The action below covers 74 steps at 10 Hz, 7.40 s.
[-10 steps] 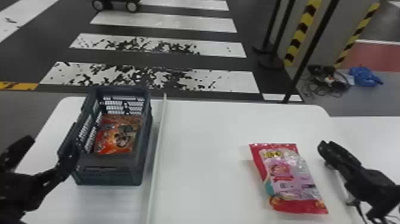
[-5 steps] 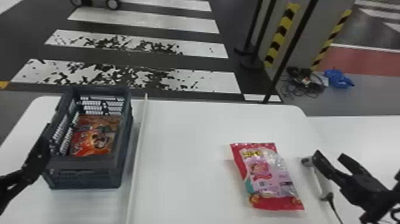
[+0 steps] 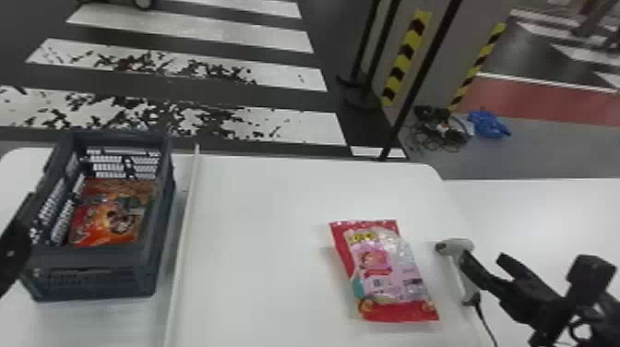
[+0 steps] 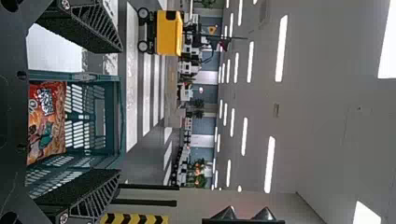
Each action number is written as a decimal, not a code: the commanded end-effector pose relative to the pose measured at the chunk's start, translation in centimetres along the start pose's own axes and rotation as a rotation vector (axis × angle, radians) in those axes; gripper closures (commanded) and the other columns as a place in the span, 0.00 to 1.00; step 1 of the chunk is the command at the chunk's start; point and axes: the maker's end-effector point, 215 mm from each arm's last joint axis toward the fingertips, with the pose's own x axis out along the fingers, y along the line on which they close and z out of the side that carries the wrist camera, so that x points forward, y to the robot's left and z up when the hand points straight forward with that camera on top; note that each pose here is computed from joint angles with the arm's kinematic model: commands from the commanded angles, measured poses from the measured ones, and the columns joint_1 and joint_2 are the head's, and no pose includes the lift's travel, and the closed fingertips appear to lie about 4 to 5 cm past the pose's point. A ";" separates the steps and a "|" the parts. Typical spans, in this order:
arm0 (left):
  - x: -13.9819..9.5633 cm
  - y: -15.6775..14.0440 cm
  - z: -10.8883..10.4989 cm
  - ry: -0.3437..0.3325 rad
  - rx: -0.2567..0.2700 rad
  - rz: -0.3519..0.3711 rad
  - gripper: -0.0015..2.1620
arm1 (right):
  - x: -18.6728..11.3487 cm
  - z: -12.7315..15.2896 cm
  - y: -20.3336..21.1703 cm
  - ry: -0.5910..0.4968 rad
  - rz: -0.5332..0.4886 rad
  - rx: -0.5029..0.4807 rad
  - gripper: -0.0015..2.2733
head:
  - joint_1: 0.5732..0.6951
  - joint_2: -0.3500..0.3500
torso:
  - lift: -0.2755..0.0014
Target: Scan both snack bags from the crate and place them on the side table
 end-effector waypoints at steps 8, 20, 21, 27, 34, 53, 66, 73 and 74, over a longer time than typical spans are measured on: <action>-0.1 0.8 -1.6 0.027 -0.007 0.013 0.04 | 3.9 -4.2 -4.7 0.198 0.010 -0.034 0.05 | 1.00 0.08 | 0.64; 0.0 1.0 -2.4 0.038 -0.013 0.017 0.04 | 5.8 -6.5 -3.7 0.286 0.056 -0.094 0.99 | 1.00 0.10 | 0.64; 0.0 1.0 -2.3 0.037 -0.012 0.016 0.04 | 5.8 -5.3 -3.6 0.260 0.046 -0.099 0.99 | 1.00 0.09 | 0.64; 0.1 1.0 -2.1 0.036 -0.009 0.013 0.04 | -0.1 -1.5 2.1 0.284 0.015 -0.032 0.99 | 1.00 0.15 | 0.64; 0.3 0.9 -2.2 0.036 -0.012 0.010 0.04 | -7.7 -3.5 11.1 0.448 0.100 -0.002 0.99 | 1.00 0.25 | 0.64; -0.3 1.2 -2.8 0.049 -0.014 0.020 0.04 | -6.7 -5.7 18.9 0.529 0.220 0.010 0.99 | 1.00 0.51 | 0.64; -0.1 1.1 -2.8 0.045 -0.016 0.019 0.04 | 4.0 1.6 1.6 0.102 0.014 0.015 0.99 | 1.00 0.18 | 0.64; 0.0 1.1 -2.9 0.046 -0.019 0.018 0.04 | 7.9 -4.9 1.6 0.133 -0.018 -0.020 0.99 | 1.00 0.18 | 0.64; 0.0 1.1 -3.0 0.048 -0.020 0.018 0.04 | 7.8 -5.4 1.6 0.146 -0.019 -0.025 0.99 | 1.00 0.19 | 0.64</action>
